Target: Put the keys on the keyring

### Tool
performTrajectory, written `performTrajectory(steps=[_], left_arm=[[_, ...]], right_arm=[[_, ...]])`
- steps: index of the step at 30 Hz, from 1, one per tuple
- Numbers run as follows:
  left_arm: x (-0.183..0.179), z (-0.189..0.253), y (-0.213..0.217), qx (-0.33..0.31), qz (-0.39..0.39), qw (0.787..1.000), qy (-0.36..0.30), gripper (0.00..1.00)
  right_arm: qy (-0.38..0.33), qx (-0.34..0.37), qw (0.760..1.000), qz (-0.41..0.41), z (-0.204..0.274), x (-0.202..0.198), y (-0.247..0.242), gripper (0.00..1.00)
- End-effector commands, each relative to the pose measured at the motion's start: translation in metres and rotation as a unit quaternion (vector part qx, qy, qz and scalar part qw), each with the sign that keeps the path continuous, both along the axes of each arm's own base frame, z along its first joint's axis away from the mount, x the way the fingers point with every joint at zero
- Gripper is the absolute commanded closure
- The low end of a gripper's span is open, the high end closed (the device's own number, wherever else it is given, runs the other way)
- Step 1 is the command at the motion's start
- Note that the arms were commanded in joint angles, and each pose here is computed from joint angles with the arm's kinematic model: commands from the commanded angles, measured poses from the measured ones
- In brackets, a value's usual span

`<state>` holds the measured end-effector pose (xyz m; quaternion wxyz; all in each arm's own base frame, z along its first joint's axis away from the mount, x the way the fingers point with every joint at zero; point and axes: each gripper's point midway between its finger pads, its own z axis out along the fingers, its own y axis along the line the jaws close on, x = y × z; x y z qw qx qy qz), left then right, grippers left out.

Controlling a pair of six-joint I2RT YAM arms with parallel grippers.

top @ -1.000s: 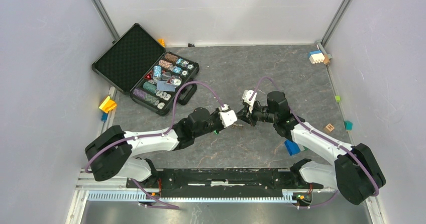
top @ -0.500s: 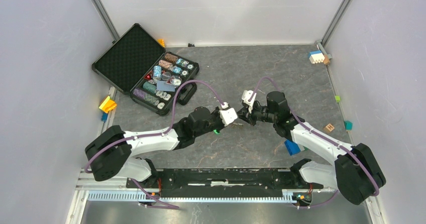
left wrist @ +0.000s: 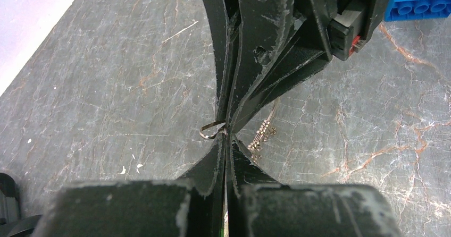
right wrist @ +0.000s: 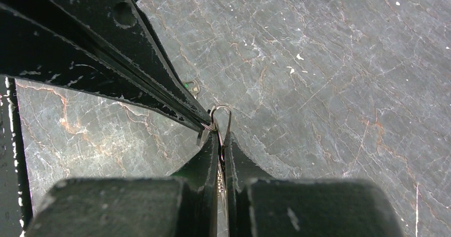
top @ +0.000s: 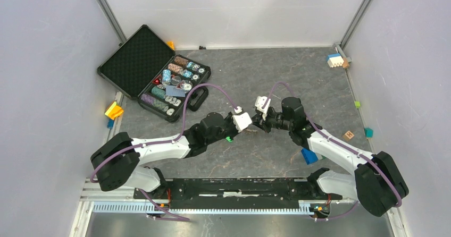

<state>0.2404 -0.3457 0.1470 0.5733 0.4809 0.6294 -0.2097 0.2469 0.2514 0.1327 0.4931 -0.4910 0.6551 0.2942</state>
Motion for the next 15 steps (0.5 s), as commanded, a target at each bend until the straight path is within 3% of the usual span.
performTrajectory(steps=[1,15], left_arm=[[0.023,0.036,-0.002,-0.05,0.044,0.998,-0.022,0.98],[0.034,0.037,0.003,-0.046,0.076,0.996,-0.024,0.98]], right_arm=[[-0.01,0.025,0.998,0.053,0.015,-0.019,0.014,1.0],[-0.014,0.025,0.997,0.074,0.015,-0.027,0.018,1.0]])
